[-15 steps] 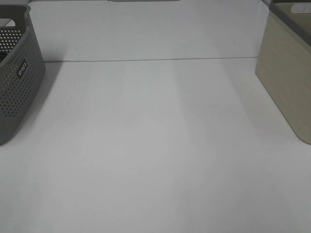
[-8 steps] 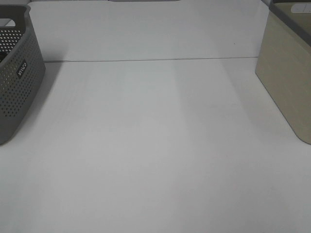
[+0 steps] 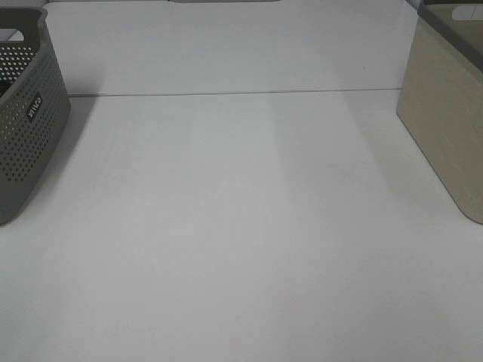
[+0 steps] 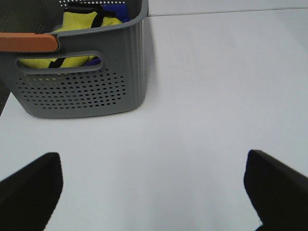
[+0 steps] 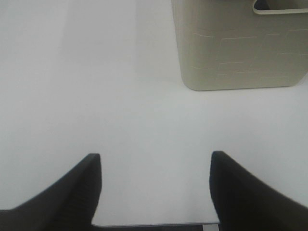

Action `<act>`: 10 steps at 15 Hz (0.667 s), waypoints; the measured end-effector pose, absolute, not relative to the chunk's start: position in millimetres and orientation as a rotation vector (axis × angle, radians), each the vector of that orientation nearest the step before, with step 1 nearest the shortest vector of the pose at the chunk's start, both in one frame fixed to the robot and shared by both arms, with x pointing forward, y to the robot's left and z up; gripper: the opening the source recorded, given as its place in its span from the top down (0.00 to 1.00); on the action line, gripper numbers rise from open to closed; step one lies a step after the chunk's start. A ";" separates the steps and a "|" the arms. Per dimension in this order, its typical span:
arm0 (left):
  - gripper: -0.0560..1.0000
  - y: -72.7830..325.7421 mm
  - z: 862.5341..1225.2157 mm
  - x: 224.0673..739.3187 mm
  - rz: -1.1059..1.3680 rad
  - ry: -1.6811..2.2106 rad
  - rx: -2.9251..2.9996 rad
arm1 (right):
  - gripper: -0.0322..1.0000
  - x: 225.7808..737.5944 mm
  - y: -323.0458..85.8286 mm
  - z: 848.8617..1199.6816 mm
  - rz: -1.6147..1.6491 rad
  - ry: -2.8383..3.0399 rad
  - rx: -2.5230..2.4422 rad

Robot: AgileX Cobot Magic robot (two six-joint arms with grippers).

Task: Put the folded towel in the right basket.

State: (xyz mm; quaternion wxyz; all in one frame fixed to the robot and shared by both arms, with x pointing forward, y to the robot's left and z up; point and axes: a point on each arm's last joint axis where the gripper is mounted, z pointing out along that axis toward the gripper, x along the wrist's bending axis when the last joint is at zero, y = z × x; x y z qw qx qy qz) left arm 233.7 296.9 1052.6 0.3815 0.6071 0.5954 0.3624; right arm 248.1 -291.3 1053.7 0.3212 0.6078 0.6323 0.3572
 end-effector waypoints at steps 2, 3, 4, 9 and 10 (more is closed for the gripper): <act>0.03 296.9 1052.6 233.7 0.925 1.519 1.549 | 0.37 248.2 -291.3 1053.8 0.939 1.660 1.596; 0.03 296.9 1052.6 233.7 0.925 1.519 1.549 | 0.37 248.2 -291.3 1053.8 0.939 1.660 1.596; 0.03 296.9 1052.6 233.7 0.925 1.519 1.549 | 0.37 248.2 -291.3 1053.8 0.939 1.660 1.596; 0.03 296.9 1052.6 233.7 0.925 1.519 1.549 | 0.37 235.4 -291.0 1054.0 0.989 1.605 1.535; 0.03 296.9 1052.6 233.7 0.925 1.519 1.549 | 0.37 232.6 -291.0 1053.9 1.000 1.592 1.522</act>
